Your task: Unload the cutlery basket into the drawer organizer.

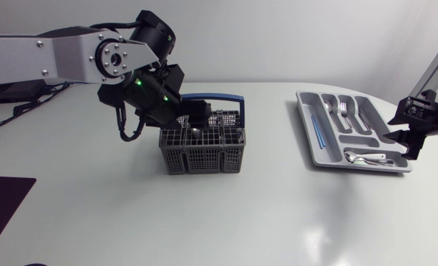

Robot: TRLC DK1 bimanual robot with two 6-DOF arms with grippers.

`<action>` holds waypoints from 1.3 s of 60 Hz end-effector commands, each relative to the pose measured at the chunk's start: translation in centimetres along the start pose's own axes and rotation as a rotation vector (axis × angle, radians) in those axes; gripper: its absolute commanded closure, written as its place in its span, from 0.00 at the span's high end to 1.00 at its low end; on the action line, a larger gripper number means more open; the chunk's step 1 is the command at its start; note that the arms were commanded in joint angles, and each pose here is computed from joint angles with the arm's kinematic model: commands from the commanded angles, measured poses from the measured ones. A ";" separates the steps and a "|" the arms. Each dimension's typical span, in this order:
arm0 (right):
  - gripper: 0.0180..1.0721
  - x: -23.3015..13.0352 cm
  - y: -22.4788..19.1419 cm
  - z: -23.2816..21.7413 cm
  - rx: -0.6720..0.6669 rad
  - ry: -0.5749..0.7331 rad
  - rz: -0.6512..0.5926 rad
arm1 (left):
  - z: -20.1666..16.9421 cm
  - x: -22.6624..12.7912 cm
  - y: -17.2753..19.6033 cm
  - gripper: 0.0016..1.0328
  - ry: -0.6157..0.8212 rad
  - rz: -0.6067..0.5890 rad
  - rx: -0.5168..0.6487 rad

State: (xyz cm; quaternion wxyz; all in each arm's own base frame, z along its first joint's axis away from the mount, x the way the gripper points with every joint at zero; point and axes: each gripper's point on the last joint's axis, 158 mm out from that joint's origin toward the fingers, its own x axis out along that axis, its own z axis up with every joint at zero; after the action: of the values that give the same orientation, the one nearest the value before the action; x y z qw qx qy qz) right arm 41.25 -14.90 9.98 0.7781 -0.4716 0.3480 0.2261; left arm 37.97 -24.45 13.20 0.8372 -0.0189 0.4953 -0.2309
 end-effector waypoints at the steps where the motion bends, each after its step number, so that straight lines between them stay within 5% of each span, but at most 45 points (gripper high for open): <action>1: 0.58 -1.4 1.2 2.7 0.061 -0.054 0.001 | -0.5 0.6 0.1 0.93 0.013 0.007 0.023; 33: 0.58 -7.3 8.5 17.1 0.304 -0.292 0.124 | -1.1 2.2 2.0 0.93 0.052 0.041 0.051; 70: 0.58 -8.5 16.3 23.9 0.389 -0.366 0.329 | -1.1 4.2 2.0 0.78 0.008 0.030 0.015; 78: 0.58 -8.3 17.1 24.3 0.391 -0.370 0.343 | -0.7 4.4 1.9 0.54 -0.016 0.024 -0.002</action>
State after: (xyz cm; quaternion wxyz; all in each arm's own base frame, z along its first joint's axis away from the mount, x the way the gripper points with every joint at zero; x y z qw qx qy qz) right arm 32.81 13.91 15.17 0.8572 -0.2122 0.2972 0.3633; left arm 40.30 -24.58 10.49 0.8499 -0.0098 0.4738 -0.2304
